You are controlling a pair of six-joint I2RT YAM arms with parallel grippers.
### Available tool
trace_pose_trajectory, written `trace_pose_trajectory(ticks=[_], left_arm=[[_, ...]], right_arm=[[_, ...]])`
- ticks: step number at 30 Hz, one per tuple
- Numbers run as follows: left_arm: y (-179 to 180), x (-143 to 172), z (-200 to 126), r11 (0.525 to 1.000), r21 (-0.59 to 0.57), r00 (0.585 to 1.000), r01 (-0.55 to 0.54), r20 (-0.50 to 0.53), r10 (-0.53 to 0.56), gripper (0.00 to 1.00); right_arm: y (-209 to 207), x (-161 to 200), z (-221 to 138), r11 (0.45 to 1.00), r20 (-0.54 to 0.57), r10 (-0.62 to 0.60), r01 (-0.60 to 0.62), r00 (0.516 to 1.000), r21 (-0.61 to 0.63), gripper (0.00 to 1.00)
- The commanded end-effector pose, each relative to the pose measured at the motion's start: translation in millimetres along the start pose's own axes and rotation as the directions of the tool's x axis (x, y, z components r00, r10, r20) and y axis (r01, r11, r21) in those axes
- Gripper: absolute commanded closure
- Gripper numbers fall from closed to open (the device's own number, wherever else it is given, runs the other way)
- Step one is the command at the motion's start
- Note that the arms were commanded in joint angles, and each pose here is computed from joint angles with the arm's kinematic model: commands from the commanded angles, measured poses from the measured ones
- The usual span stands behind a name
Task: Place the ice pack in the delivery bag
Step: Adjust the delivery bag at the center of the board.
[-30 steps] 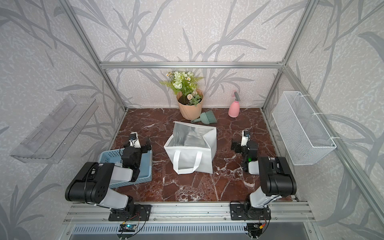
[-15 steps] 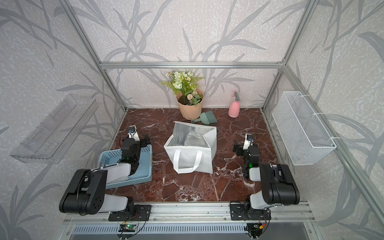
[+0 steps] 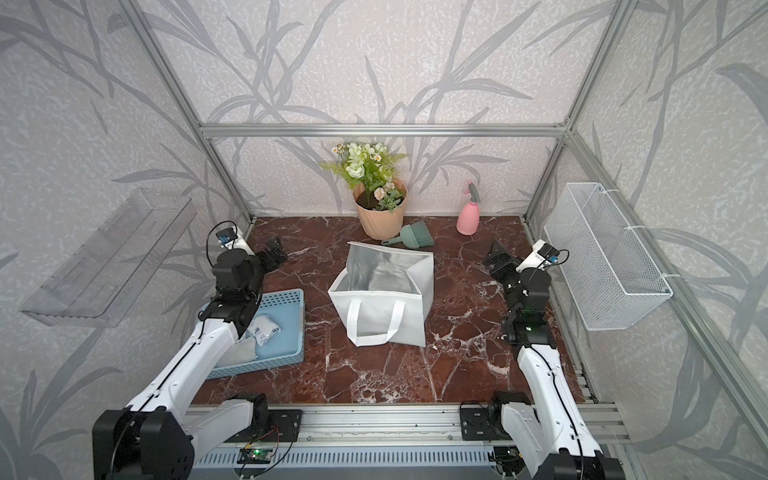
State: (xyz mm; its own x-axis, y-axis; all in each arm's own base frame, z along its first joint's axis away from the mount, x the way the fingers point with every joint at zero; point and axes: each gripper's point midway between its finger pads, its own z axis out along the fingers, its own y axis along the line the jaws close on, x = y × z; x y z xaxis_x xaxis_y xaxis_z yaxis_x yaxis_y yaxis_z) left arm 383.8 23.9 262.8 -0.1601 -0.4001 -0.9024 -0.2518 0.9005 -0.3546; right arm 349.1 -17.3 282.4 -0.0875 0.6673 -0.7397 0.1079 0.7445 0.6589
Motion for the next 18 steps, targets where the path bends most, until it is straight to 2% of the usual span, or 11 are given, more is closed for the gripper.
trace_pose_trajectory(ticks=[1,4,8,11,14,16,18], left_arm=[[-4.4,5.9,-4.7,0.998,0.014,0.996,0.053,-0.073,-0.052,0.00],[-0.9,14.2,-3.4,0.999,-0.001,0.994,0.044,-0.103,-0.044,0.00],[3.4,26.8,2.7,1.000,-0.026,0.987,0.018,-0.158,-0.022,0.00],[-0.6,33.6,4.9,1.000,0.010,0.984,-0.017,-0.174,0.018,0.00],[-0.1,36.6,4.7,1.000,0.012,0.984,-0.016,-0.178,0.018,0.00],[-0.7,38.5,4.2,1.000,0.017,0.983,-0.018,-0.181,0.021,0.00],[-1.6,40.3,4.1,1.000,0.018,0.982,-0.022,-0.187,0.025,0.00]], right_arm=[[21.7,26.8,-2.4,0.997,-0.250,0.074,-0.071,0.965,0.022,0.01],[49.6,35.0,-7.8,0.986,-0.374,-0.125,0.158,0.919,0.061,0.01],[79.6,51.5,-25.2,0.907,-0.496,-0.320,0.412,0.807,0.086,0.01],[102.0,71.7,-41.7,0.868,-0.569,-0.396,0.496,0.721,0.024,0.01],[119.2,91.5,-59.2,0.790,-0.603,-0.494,0.613,0.626,-0.011,0.01],[126.4,100.0,-67.3,0.747,-0.616,-0.530,0.665,0.583,-0.013,0.00],[136.5,107.6,-72.6,0.725,-0.629,-0.546,0.688,0.553,-0.024,0.05]])
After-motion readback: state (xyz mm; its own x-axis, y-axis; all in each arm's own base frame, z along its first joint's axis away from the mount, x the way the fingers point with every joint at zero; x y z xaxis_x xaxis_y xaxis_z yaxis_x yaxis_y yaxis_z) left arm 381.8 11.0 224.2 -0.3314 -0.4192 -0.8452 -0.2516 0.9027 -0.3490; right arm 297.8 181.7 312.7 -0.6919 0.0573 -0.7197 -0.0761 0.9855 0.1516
